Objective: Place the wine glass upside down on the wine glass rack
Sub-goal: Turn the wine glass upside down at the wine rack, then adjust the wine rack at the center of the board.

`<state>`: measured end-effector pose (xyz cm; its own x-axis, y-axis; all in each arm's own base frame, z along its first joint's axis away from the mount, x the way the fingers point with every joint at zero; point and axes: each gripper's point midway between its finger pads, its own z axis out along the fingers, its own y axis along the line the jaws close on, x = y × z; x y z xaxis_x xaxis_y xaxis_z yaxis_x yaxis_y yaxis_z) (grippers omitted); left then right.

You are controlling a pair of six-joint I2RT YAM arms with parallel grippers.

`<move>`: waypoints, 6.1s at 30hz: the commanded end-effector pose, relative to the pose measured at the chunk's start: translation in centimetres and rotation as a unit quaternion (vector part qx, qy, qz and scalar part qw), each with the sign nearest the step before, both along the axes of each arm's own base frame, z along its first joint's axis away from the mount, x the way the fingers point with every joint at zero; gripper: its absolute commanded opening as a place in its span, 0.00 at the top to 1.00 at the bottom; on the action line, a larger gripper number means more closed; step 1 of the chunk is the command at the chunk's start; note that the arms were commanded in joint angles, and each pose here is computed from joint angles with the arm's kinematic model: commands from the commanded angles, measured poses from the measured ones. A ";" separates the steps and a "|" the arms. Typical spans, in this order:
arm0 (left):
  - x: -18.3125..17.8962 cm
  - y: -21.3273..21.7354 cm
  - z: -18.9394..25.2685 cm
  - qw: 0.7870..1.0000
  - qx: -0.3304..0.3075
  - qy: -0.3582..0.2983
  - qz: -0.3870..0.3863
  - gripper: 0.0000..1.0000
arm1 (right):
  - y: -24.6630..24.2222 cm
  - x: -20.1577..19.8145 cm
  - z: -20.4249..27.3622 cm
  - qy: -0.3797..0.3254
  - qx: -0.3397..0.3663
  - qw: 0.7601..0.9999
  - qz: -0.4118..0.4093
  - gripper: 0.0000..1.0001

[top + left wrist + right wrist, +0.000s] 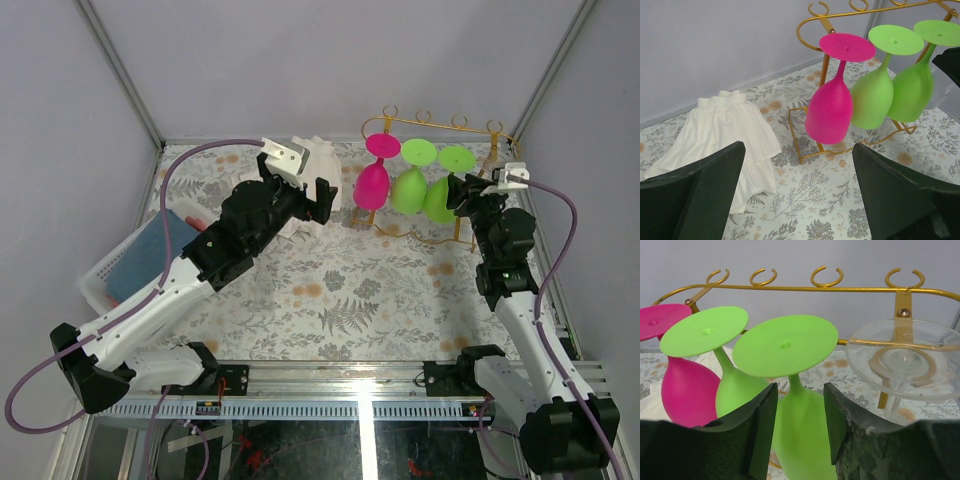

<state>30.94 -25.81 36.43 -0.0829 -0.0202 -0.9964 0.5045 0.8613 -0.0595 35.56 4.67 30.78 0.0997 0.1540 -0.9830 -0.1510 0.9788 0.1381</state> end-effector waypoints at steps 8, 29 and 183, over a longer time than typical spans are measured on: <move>0.1 0.7 1.5 1.000 -0.019 -0.018 0.010 0.10 | -0.4 -3.2 1.1 0.001 0.010 1.000 -0.003 0.35; 2.7 0.5 3.1 0.996 -0.068 0.056 0.014 0.03 | -2.6 -14.2 4.7 0.142 0.079 0.985 -0.058 0.23; 18.2 -3.4 2.6 0.991 -0.041 0.115 -0.053 0.15 | -12.8 11.0 11.8 0.216 -0.028 0.976 -0.014 0.44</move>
<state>48.80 -29.95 38.44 -0.3410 -0.0802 -0.9366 0.5637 0.7799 -0.2720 48.27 -6.78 35.58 -0.5057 0.1456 -0.8504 -0.1570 0.9537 0.2566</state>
